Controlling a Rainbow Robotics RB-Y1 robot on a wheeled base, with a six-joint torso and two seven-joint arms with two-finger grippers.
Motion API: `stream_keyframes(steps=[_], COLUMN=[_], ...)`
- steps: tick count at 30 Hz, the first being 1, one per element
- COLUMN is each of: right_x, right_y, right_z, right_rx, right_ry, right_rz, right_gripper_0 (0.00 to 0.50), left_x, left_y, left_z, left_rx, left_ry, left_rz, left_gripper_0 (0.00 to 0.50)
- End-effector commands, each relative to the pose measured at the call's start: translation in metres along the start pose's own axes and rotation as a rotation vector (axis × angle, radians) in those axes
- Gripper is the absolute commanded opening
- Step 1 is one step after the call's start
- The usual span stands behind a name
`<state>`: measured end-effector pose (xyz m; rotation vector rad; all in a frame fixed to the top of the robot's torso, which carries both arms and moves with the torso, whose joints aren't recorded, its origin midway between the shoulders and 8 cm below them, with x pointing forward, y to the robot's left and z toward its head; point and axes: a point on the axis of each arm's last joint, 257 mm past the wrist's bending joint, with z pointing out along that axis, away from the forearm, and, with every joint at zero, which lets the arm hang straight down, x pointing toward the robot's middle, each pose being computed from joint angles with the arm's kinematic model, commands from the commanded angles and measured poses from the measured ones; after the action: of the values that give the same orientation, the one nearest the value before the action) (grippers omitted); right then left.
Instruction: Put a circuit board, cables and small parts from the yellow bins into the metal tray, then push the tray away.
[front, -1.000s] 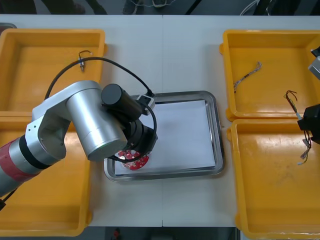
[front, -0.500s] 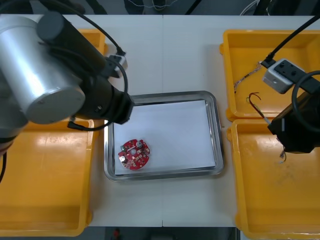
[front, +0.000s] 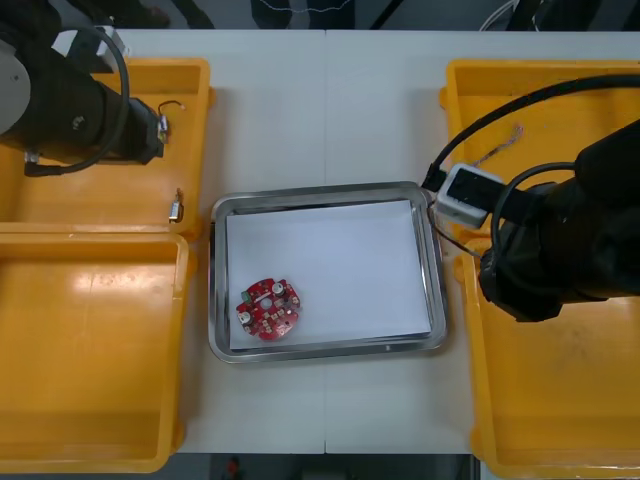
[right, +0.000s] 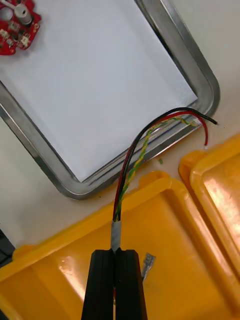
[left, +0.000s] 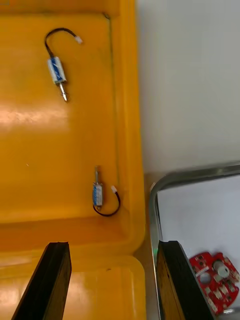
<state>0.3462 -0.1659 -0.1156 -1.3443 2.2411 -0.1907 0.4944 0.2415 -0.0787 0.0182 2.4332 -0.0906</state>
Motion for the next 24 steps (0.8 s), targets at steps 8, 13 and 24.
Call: stream_keyframes(steps=[8,13,24], right_x=[-0.060,-0.073,-0.089], right_y=[0.022,0.024,0.033], right_z=[0.025,0.040,0.092], right_rx=[-0.015,-0.045,0.001], right_ry=[-0.067,-0.092,-0.093], right_rz=[-0.190,-0.286,-0.473], right_gripper_0=[0.000,0.000,0.000], left_x=[-0.094,-0.114,-0.133], left_y=[0.053,0.055,0.048], left_z=[0.017,0.036,0.094], left_rx=[-0.001,0.010,-0.015], left_ry=[-0.221,-0.260,-0.292], left_rz=[-0.121,-0.119,-0.147], left_gripper_0=[0.500,0.500,0.500])
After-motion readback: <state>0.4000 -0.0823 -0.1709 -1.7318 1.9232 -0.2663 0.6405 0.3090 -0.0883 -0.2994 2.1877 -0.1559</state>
